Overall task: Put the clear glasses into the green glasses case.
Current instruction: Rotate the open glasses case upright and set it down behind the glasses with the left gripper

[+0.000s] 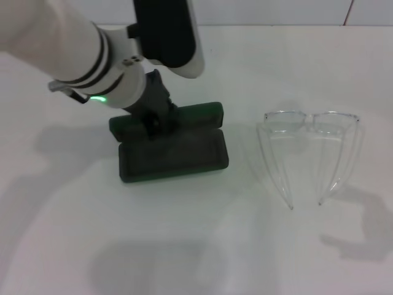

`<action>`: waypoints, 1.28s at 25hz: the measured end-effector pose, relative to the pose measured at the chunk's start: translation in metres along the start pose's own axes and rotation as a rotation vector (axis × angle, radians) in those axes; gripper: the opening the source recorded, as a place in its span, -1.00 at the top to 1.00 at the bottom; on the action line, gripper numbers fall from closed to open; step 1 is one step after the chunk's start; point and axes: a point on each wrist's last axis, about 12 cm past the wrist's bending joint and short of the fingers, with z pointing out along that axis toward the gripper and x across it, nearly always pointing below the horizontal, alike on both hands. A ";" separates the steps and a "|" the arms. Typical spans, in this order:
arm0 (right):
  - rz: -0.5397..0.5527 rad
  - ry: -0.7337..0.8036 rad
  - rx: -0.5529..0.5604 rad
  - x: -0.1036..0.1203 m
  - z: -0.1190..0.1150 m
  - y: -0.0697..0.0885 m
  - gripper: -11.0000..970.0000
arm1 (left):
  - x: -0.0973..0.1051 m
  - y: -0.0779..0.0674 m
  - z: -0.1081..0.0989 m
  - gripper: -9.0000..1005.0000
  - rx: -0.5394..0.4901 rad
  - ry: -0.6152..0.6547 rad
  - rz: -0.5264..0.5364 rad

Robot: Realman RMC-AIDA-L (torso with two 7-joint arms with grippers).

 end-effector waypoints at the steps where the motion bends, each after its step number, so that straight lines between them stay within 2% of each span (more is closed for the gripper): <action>1: 0.001 0.000 0.006 -0.001 -0.004 0.005 -0.69 | -0.002 0.000 0.003 0.60 -0.005 0.003 0.004; 5: -0.021 -0.007 0.039 -0.004 -0.016 0.020 -0.69 | -0.010 0.003 0.013 0.60 -0.003 0.015 0.006; 8: -0.014 0.003 0.051 -0.003 -0.019 0.024 -0.69 | -0.015 0.003 0.018 0.60 -0.002 0.017 -0.004; 14: -0.006 0.015 0.039 -0.003 -0.017 0.022 -0.68 | -0.027 -0.004 0.028 0.60 -0.020 0.005 0.009; 32: -0.011 0.011 0.037 -0.005 -0.017 0.020 -0.67 | -0.032 -0.015 0.036 0.60 -0.002 -0.026 0.037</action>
